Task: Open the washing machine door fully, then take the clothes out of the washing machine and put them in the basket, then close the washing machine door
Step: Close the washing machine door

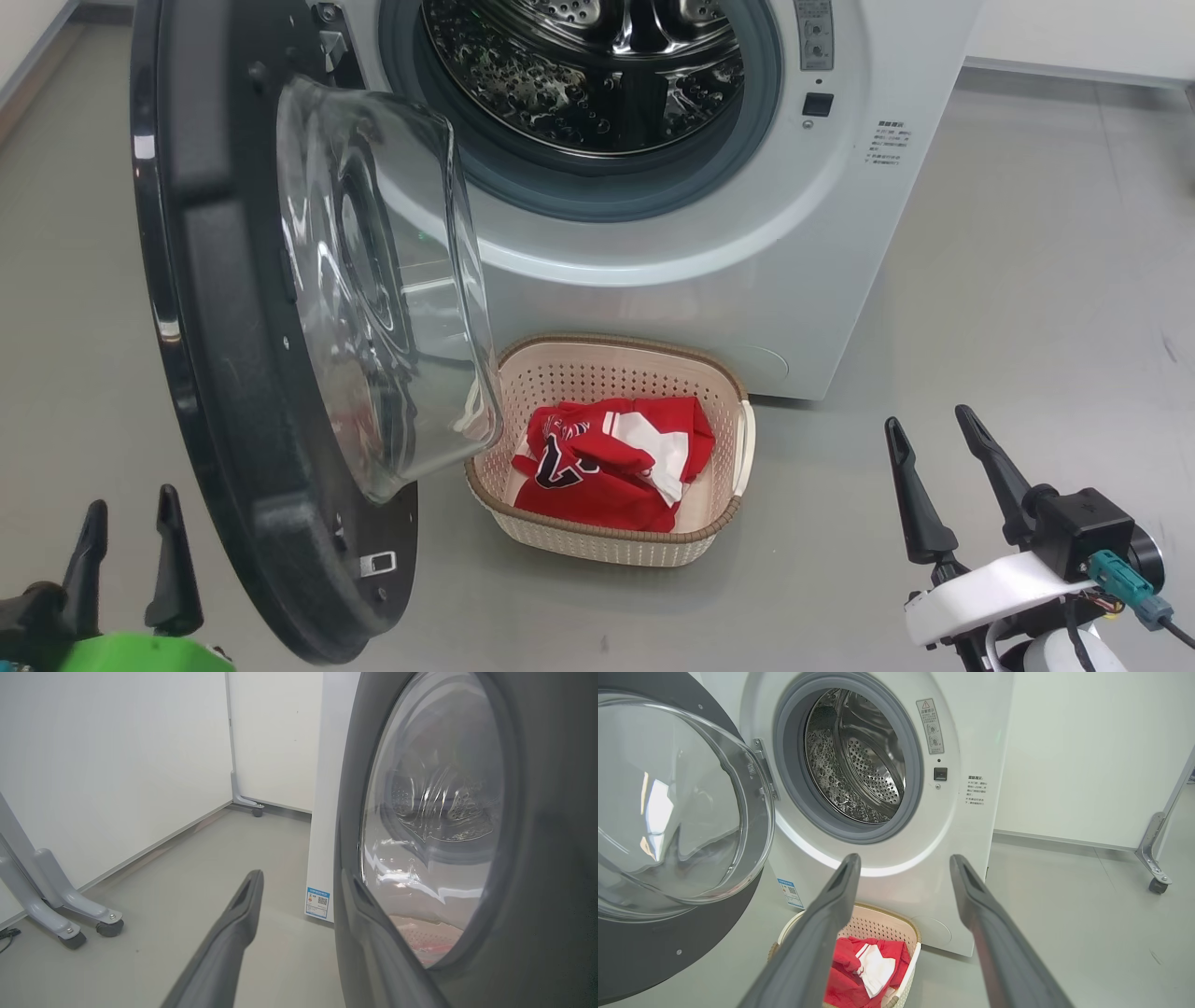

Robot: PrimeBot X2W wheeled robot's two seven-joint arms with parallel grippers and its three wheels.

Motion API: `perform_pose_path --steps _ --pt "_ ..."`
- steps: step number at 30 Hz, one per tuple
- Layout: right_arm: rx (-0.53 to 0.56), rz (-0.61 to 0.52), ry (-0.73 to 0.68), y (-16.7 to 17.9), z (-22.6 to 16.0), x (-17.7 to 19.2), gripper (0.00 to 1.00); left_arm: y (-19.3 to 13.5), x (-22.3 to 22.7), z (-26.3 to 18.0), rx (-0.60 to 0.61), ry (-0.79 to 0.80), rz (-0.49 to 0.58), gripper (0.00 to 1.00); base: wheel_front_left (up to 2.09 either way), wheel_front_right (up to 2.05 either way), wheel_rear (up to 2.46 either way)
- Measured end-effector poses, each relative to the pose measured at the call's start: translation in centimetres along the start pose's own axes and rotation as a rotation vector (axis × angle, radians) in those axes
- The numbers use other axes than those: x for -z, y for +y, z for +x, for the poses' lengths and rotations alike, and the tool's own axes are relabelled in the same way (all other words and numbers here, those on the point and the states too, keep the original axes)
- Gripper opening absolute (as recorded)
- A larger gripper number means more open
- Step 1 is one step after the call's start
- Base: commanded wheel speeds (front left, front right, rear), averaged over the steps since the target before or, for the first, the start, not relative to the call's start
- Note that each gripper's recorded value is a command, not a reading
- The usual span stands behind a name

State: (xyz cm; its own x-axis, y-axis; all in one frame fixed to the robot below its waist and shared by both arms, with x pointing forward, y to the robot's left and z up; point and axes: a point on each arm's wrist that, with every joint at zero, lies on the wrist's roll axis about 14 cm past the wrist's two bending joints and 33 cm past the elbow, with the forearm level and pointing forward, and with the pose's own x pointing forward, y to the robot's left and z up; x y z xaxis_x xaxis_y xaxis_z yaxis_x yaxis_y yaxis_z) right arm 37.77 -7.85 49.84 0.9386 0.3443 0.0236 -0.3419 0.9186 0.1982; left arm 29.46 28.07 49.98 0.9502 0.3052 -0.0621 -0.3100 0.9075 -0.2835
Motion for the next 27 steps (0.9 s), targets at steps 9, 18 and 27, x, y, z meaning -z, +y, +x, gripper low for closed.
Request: perform_pose_path --steps 9,18,27 --pt "-0.002 0.001 0.002 0.0 0.1 0.1 1.00 0.2 -0.1 0.0 -0.006 -0.006 0.009 0.00 0.00 0.00 0.00" --pt "0.001 0.002 0.004 -0.1 0.2 0.2 1.00 -0.1 -3.2 0.3 -0.014 -0.123 -0.084 0.00 0.00 0.00 0.00" --pt "0.002 0.000 0.002 0.0 0.3 0.1 1.00 -2.3 -6.7 0.3 0.072 -0.246 -0.623 0.00 0.00 0.00 0.00"
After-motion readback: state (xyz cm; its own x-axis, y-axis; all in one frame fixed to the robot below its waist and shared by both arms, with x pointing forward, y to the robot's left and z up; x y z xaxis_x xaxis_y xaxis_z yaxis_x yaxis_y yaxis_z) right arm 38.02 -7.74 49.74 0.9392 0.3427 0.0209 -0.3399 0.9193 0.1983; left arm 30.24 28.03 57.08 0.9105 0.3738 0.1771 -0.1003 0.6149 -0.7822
